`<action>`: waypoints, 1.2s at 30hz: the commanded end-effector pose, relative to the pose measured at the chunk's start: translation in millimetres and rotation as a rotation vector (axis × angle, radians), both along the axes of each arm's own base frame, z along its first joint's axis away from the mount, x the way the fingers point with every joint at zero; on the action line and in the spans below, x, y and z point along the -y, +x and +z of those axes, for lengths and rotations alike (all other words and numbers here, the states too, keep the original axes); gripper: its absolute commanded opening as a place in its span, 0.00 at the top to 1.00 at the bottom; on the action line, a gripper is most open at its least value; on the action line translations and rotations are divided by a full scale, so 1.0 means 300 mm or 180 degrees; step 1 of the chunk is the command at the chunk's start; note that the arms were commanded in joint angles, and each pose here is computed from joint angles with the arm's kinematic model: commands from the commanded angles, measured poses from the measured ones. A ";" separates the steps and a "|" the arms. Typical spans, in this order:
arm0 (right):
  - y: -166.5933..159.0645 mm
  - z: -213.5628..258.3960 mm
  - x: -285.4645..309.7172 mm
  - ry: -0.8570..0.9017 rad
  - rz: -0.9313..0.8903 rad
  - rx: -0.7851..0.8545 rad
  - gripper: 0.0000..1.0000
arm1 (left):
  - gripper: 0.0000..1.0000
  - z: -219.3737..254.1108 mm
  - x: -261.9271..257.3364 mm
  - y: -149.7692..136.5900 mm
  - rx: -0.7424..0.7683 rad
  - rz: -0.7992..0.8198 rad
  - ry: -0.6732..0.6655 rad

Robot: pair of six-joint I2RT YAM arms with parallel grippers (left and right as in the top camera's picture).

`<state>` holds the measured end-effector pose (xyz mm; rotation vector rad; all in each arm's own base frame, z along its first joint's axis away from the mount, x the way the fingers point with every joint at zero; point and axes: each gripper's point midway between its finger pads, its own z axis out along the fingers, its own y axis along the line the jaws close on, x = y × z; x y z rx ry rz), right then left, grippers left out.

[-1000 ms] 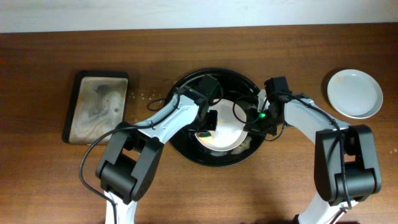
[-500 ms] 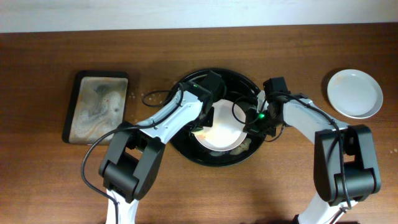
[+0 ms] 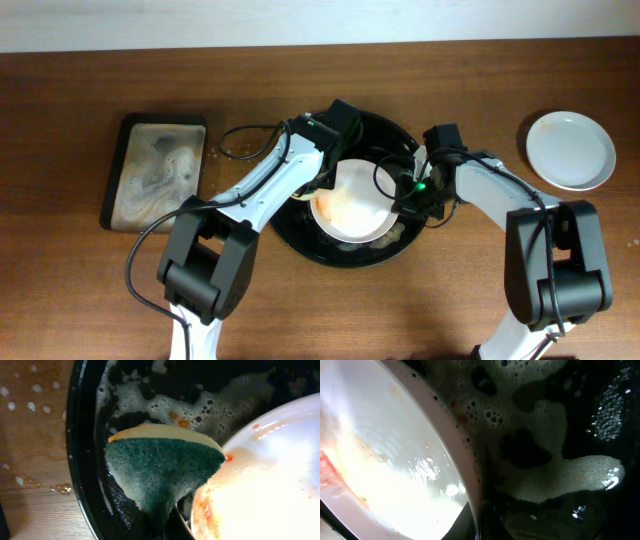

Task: Clean dirty plates on tray and stack at the side
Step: 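Hold the plate with the right gripper and scrub the sauce with the sponge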

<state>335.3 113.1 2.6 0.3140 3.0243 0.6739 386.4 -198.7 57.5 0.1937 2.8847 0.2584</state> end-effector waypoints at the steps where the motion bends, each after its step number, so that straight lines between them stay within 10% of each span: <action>1: -0.016 -0.040 0.037 -0.0210 -0.0024 -0.0082 0.93 | 1.00 -0.023 0.087 -0.033 -0.0296 -0.0091 -0.0483; 18: -0.016 -0.040 0.037 -0.0209 -0.0023 -0.0082 0.93 | 1.00 -0.200 0.310 -0.080 -0.0474 -0.0559 -0.0816; 36: -0.016 -0.040 0.037 -0.0208 -0.0065 -0.0102 0.93 | 1.00 -0.160 -0.001 0.013 -0.0185 -0.0237 0.0467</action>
